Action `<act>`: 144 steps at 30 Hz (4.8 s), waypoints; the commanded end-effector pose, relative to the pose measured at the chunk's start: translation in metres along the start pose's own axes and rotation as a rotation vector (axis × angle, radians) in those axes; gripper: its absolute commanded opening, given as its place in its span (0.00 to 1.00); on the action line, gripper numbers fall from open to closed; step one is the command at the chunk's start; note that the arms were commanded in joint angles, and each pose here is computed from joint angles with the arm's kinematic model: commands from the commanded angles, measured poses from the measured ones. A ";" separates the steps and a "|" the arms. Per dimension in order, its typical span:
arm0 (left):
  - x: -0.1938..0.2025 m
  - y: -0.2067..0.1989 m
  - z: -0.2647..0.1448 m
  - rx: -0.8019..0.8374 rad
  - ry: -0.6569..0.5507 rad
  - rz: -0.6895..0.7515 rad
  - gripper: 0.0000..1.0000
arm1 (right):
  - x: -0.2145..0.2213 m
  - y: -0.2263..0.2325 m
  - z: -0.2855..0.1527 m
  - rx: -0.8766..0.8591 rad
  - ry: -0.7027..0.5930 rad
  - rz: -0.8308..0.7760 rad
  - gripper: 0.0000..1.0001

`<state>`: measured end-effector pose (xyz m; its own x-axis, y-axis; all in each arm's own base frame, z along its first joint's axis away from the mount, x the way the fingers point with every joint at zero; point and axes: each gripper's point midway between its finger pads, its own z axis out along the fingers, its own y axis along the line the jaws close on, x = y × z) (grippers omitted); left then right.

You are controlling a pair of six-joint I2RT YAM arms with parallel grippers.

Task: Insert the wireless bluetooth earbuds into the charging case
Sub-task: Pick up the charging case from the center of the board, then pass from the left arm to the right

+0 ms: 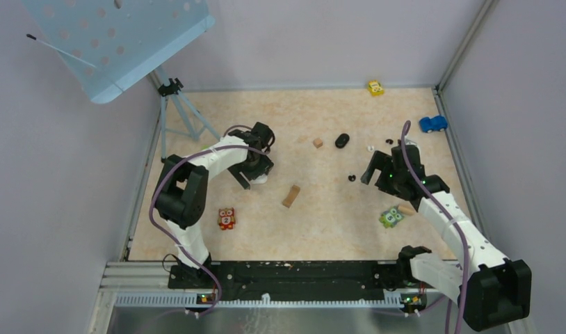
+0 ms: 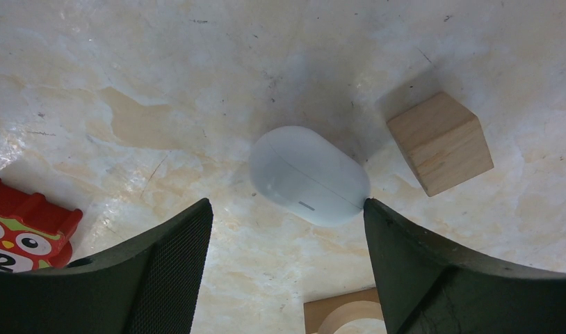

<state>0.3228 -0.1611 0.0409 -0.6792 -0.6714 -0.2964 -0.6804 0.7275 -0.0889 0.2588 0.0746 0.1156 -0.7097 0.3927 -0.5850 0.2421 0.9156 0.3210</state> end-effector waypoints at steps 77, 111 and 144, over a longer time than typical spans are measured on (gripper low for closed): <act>0.023 -0.068 -0.018 0.479 -0.039 0.726 0.38 | -0.001 0.021 -0.003 -0.113 0.007 0.038 0.94; 0.085 -0.131 -0.182 1.263 0.087 1.026 0.36 | -0.045 0.187 -0.013 -0.677 0.212 0.288 0.67; 0.109 -0.124 -0.175 1.266 0.149 1.147 0.36 | 0.018 0.203 -0.007 -0.808 0.419 0.254 0.47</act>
<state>0.2797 -0.3431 0.1658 -0.7503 0.2833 -0.5973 0.6538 0.4518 -0.6070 0.2917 0.2586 0.1633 -0.9127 0.3865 -0.1324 0.0589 0.4452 0.8935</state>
